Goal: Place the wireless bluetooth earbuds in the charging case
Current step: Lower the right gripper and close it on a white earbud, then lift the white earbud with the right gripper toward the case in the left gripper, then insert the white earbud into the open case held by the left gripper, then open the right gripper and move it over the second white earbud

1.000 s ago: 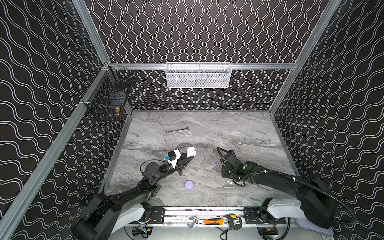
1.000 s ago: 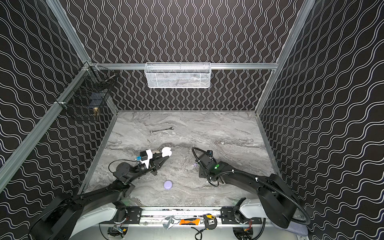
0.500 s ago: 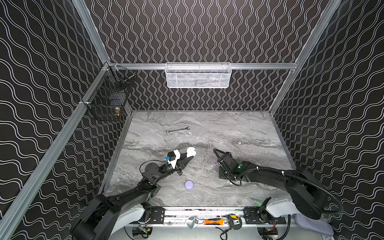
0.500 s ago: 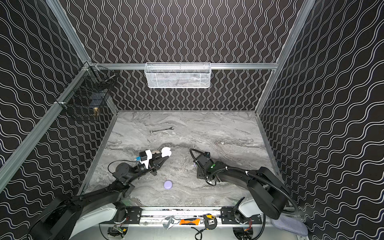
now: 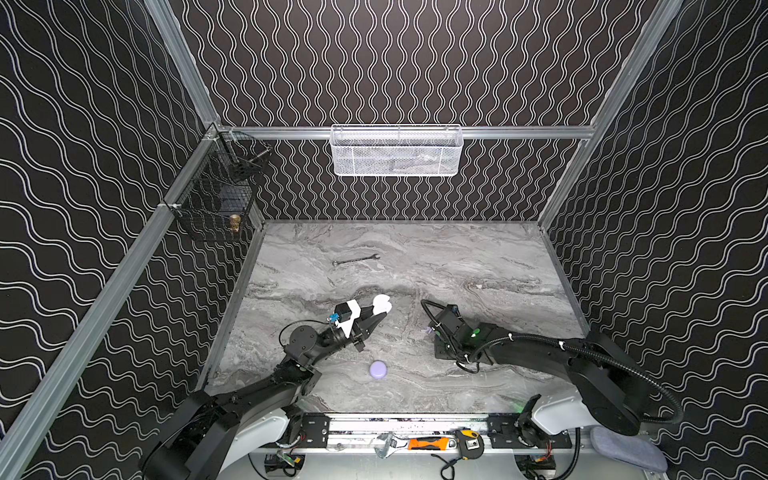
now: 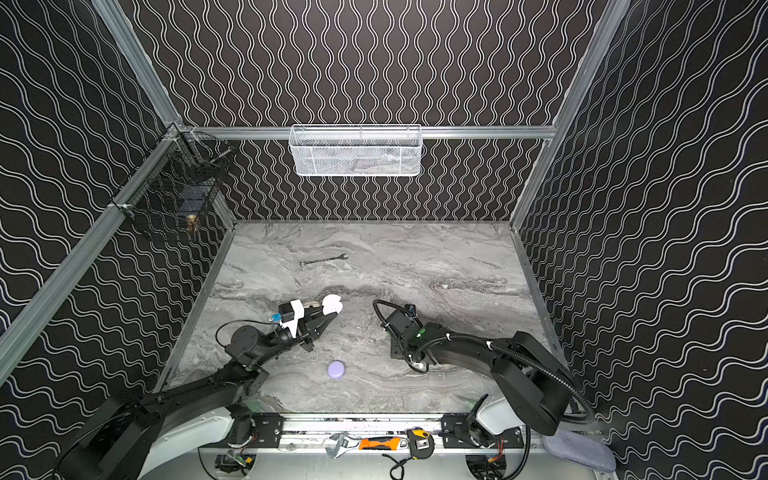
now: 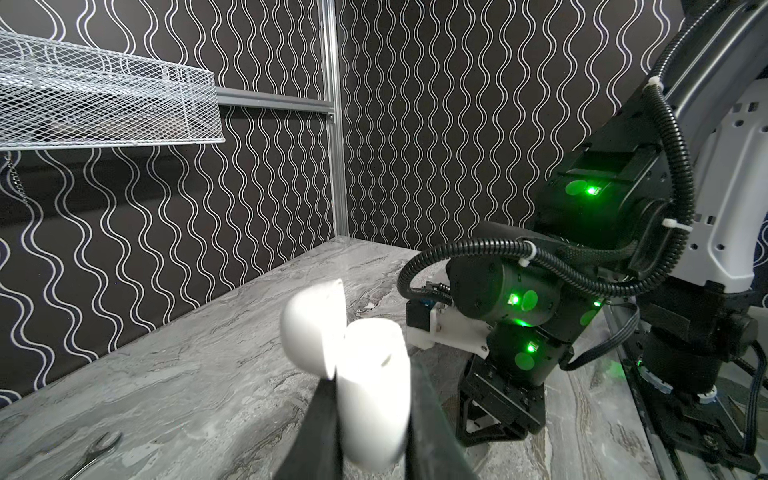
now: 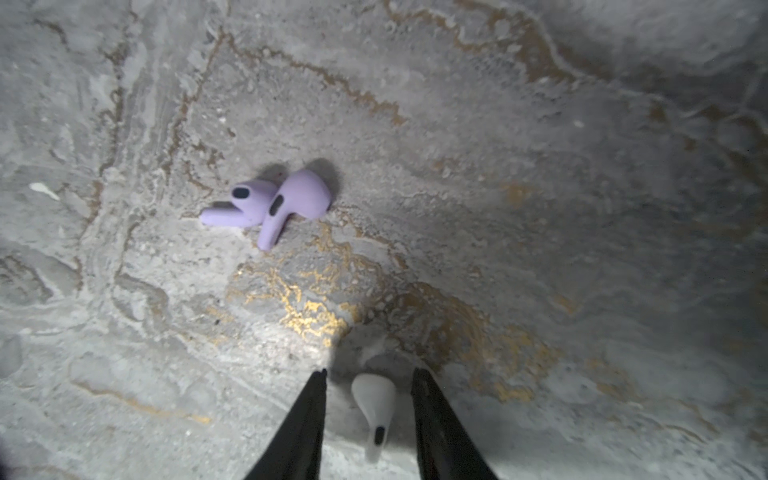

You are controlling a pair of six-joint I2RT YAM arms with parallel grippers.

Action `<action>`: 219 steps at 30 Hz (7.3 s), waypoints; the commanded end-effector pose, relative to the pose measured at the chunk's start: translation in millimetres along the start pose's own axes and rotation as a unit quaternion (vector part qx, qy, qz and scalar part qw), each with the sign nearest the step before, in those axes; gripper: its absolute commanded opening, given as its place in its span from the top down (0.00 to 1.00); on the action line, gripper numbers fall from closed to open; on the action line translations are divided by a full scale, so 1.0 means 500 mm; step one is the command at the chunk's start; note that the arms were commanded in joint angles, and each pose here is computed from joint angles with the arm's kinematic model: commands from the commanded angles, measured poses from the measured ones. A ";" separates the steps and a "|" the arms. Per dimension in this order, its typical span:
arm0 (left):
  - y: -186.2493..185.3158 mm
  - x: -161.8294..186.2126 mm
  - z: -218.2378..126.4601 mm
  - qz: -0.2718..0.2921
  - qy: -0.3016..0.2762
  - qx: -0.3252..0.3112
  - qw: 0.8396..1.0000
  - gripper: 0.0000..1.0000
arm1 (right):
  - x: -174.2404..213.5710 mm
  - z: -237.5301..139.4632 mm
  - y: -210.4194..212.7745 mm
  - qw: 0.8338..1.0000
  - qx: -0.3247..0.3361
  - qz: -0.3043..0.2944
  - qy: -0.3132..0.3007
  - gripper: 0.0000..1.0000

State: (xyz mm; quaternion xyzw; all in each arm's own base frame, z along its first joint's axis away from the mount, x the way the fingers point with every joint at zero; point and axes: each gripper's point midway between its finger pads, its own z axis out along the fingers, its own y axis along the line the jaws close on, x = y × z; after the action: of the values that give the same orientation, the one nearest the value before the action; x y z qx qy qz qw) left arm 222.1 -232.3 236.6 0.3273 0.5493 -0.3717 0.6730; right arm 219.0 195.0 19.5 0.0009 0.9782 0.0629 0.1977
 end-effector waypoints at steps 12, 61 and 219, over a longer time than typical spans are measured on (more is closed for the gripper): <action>0.002 -0.011 -0.002 0.018 -0.009 -0.005 1.000 1.00 | 0.005 -0.003 -0.009 1.000 0.013 -0.008 0.007 0.65; -0.001 -0.015 -0.005 0.022 -0.010 -0.004 1.000 1.00 | 0.022 0.015 0.012 0.999 0.038 -0.034 0.011 0.83; -0.033 -0.047 -0.034 0.056 -0.054 0.004 0.997 1.00 | 0.018 -0.169 0.029 0.988 -0.110 0.099 -0.052 0.72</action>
State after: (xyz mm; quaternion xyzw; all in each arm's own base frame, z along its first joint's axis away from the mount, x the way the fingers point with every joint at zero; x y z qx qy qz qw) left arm 190.7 -224.5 257.6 0.3432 0.4801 -0.3685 0.7183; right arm 198.4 199.7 118.5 0.0339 0.9366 0.1628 0.3086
